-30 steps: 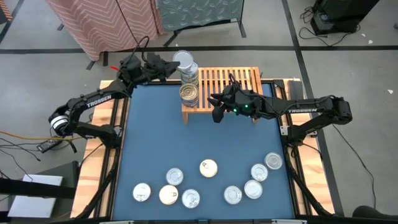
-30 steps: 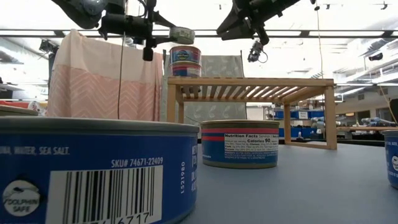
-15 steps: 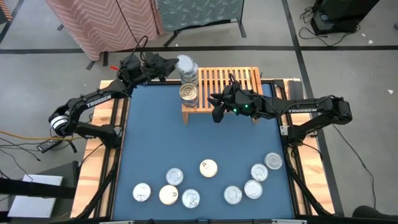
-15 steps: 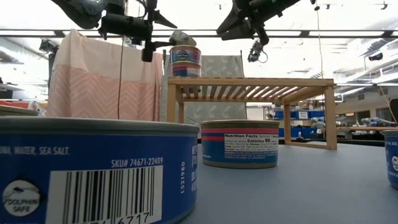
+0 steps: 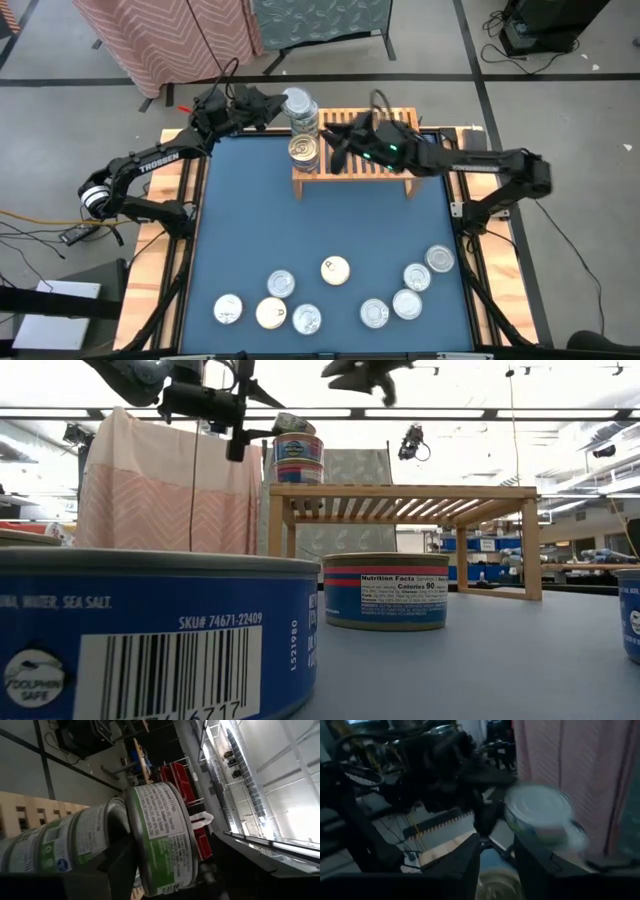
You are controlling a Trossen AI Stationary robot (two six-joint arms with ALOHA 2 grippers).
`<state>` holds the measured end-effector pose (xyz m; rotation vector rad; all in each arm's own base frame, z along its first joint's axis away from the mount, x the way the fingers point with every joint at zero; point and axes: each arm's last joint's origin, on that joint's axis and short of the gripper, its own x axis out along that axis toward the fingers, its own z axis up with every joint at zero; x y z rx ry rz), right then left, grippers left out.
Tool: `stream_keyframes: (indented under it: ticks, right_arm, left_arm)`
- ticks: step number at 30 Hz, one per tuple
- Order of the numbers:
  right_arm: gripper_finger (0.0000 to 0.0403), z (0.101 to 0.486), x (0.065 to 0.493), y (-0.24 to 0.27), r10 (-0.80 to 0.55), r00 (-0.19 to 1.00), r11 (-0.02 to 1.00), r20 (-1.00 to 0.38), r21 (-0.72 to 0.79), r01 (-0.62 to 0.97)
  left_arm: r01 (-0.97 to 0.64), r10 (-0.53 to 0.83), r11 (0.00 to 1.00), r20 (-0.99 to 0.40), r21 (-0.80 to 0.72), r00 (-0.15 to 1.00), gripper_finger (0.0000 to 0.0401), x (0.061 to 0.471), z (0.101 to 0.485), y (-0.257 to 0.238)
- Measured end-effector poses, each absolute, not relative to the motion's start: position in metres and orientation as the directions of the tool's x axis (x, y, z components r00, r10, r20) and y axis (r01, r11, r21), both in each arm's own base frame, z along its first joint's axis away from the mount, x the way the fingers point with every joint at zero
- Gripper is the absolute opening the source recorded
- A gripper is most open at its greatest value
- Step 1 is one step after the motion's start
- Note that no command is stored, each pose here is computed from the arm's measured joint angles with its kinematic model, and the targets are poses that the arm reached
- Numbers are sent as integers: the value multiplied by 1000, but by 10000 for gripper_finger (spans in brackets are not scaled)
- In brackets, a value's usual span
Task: Stack canned seafood by type on shelf
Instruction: Stack the green tuna can on top of the other green tuna cans on the shelf
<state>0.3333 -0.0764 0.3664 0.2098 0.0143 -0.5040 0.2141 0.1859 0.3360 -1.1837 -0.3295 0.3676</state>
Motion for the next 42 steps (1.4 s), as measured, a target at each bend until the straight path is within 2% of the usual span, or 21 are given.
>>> stream_keyframes:
  ticks: [9,17,27,42]
  right_arm:
    - [123,408,381,-97,-517,844,856,-142,-81,510]
    - [123,412,397,-117,-541,796,840,-270,-212,499]
    - [123,413,391,-138,-582,766,813,-272,-218,540]
    - [123,413,391,-138,-541,794,840,-276,-204,502]
  left_arm:
    - [-133,468,343,46,-930,882,248,214,335,187]
    - [-122,468,355,63,-927,881,248,214,337,187]
    - [-120,460,355,62,-927,886,248,214,336,186]
    - [-128,480,353,62,-927,875,248,216,336,185]
